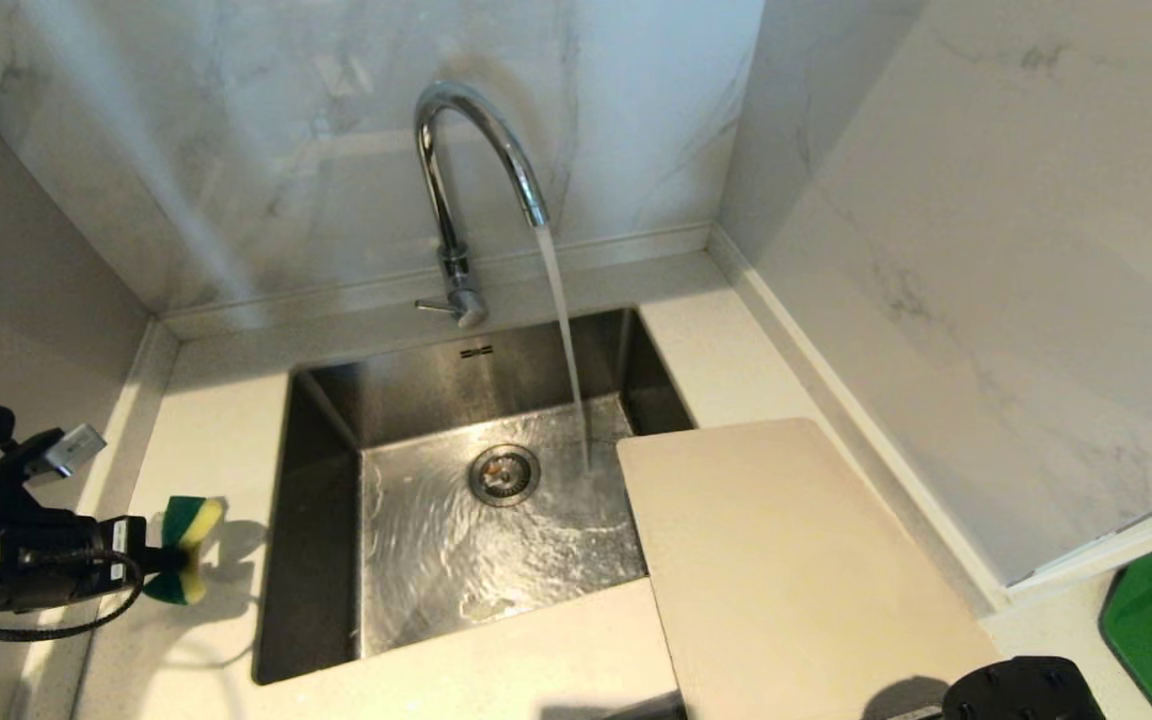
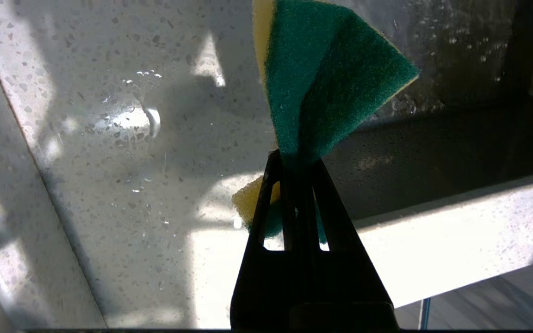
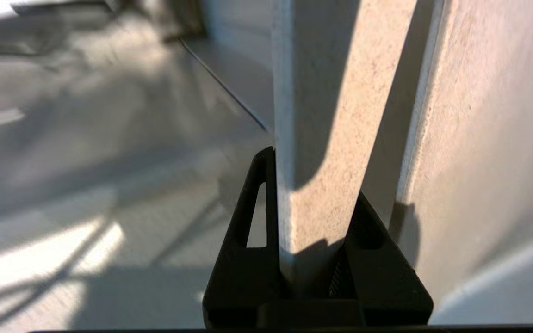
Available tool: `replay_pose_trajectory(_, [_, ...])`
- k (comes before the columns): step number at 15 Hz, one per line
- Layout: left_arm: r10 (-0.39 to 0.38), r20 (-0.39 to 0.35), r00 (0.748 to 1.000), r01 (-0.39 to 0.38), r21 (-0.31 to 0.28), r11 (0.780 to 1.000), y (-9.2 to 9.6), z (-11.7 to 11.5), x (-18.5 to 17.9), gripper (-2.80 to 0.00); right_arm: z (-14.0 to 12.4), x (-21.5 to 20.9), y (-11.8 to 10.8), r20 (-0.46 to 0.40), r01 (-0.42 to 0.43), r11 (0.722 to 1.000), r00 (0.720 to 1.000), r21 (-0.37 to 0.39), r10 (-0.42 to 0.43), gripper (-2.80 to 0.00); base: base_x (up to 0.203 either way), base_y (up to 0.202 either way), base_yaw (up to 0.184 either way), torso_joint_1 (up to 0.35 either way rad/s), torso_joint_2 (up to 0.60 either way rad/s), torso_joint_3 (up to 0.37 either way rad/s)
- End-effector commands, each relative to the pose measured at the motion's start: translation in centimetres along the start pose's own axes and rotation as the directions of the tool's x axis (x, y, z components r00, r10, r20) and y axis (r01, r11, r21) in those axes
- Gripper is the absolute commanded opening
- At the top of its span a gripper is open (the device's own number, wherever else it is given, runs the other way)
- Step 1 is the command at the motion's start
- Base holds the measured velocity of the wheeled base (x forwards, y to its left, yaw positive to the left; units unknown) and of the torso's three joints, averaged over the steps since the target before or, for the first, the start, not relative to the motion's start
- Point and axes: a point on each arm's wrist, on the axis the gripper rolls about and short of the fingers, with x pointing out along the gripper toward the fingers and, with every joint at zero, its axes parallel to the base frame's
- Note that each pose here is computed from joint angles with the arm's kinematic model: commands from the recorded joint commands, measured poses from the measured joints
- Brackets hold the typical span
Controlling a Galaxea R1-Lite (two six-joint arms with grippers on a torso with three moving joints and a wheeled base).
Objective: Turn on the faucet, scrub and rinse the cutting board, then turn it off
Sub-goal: Put down the cutting board
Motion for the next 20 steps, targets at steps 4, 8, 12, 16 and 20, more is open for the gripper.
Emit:
replay_pose_trajectory(4, [0.003, -0.022, 1.0, -0.003, -0.007, 1.0, 0.2, -0.1, 0.7, -2.8, 0.2, 1.5, 0.5, 0.041, -0.113, 0.993, 0.993, -0.016, 0.113, -2.8, 0.0, 0.0, 0.0, 0.0, 0.0, 0.0])
replay_pose_trajectory(8, [0.006, -0.035, 0.999, -0.007, -0.012, 1.0, 0.4, -0.1, 1.2, -2.8, -0.1, 1.6, 1.6, 0.085, -0.189, 0.982, 0.978, -0.018, 0.19, -2.8, 0.0, 0.0, 0.0, 0.0, 0.0, 0.0])
replay_pose_trajectory(12, [0.009, -0.038, 0.999, -0.009, -0.013, 1.0, 0.6, 0.0, 2.3, -2.8, -0.8, 3.1, 1.8, 0.067, -0.273, 0.962, 0.96, 0.025, 0.27, -2.8, 0.0, 0.0, 0.0, 0.0, 0.0, 0.0])
replay_pose_trajectory(16, [0.01, -0.038, 0.999, -0.011, -0.013, 1.0, 0.8, 0.1, 2.9, -2.8, -0.6, 4.5, 1.4, 0.073, -0.289, 0.957, 0.955, 0.031, 0.286, -2.8, 0.0, 0.0, 0.0, 0.0, 0.0, 0.0])
replay_pose_trajectory(20, [0.011, -0.04, 0.999, -0.011, -0.014, 1.0, 0.9, 0.1, 3.2, -2.8, -0.2, 5.6, 0.6, 0.077, -0.291, 0.956, 0.955, 0.031, 0.288, -2.8, 0.0, 0.0, 0.0, 0.0, 0.0, 0.0])
